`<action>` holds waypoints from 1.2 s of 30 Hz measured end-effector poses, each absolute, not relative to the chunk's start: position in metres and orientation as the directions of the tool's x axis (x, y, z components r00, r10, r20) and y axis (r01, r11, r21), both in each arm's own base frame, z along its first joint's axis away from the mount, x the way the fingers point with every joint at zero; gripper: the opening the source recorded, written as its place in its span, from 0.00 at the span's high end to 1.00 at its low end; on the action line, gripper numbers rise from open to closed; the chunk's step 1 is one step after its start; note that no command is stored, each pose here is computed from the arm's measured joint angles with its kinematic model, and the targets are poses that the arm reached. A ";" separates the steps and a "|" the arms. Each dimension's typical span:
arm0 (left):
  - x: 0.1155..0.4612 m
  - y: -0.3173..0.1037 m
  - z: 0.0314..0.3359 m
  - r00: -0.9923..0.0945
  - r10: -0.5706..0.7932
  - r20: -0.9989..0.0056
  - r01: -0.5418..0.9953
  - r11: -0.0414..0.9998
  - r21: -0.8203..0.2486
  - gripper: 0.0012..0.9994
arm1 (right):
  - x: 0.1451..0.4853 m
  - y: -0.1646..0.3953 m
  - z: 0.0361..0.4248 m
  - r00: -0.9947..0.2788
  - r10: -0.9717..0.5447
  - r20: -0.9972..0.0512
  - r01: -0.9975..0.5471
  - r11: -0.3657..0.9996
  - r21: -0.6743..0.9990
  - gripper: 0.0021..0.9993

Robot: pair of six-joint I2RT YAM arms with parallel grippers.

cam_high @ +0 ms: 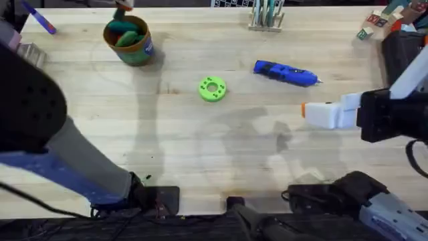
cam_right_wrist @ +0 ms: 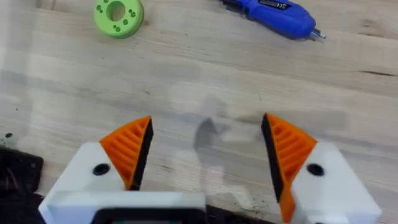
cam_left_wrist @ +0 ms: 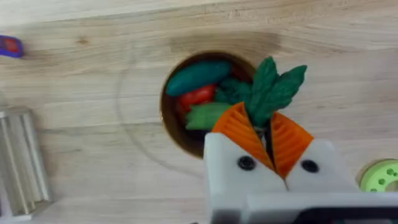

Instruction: Pick up the gripper from the table and insert it into the empty holder that is missing its gripper. Then pick up a screw, insert it into the mounting hole, and use the screwdriver to tighten it. Finally, clean up the table by picking up the vegetable and placing it into the bucket.

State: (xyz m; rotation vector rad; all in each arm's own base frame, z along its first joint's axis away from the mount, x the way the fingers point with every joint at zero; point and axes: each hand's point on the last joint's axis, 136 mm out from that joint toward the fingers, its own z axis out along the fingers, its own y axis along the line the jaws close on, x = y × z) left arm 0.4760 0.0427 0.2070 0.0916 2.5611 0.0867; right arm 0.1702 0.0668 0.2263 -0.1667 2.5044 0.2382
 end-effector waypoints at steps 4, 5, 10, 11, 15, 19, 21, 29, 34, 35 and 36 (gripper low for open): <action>0.485 0.041 0.182 -0.855 0.087 -0.511 0.058 0.996 0.072 0.98 | 0.170 0.067 0.226 -0.806 -0.064 -0.589 -0.174 0.976 0.132 0.01; 0.486 0.041 0.178 -0.858 0.086 -0.506 0.059 0.996 0.071 0.98 | 0.170 0.067 0.226 -0.805 -0.064 -0.589 -0.174 0.976 0.132 0.01; 0.487 0.041 0.174 -0.863 0.086 -0.498 0.060 0.996 0.069 0.98 | 0.170 0.067 0.226 -0.806 -0.064 -0.589 -0.174 0.976 0.132 0.01; 0.487 0.041 0.174 -0.863 0.086 -0.497 0.060 0.996 0.069 0.98 | 0.170 0.067 0.226 -0.806 -0.064 -0.589 -0.174 0.976 0.132 0.01; 0.482 0.041 0.171 -0.873 0.091 -0.479 0.067 0.995 0.068 0.81 | 0.170 0.067 0.226 -0.806 -0.064 -0.589 -0.174 0.976 0.132 0.01; 0.480 0.040 0.170 -0.877 0.092 -0.471 0.070 0.995 0.065 0.20 | 0.170 0.067 0.226 -0.806 -0.064 -0.589 -0.174 0.976 0.132 0.01; 0.479 0.040 0.169 -0.881 0.089 -0.465 0.068 0.996 0.062 0.03 | 0.170 0.067 0.226 -0.806 -0.064 -0.589 -0.174 0.976 0.132 0.01; 0.475 0.040 0.168 -0.888 0.088 -0.452 0.068 0.996 0.059 0.01 | 0.170 0.067 0.226 -0.806 -0.064 -0.589 -0.174 0.976 0.132 0.01; 0.464 0.038 0.163 -0.910 0.073 -0.408 0.061 0.997 0.044 0.01 | 0.170 0.067 0.226 -0.806 -0.064 -0.589 -0.174 0.976 0.132 0.01; 0.460 0.037 0.163 -0.917 0.069 -0.393 0.060 0.998 0.036 0.01 | 0.170 0.067 0.226 -0.806 -0.064 -0.589 -0.174 0.976 0.132 0.01; 0.456 0.036 0.164 -0.922 0.066 -0.380 0.060 0.998 0.028 0.01 | 0.170 0.067 0.226 -0.806 -0.064 -0.589 -0.174 0.976 0.132 0.01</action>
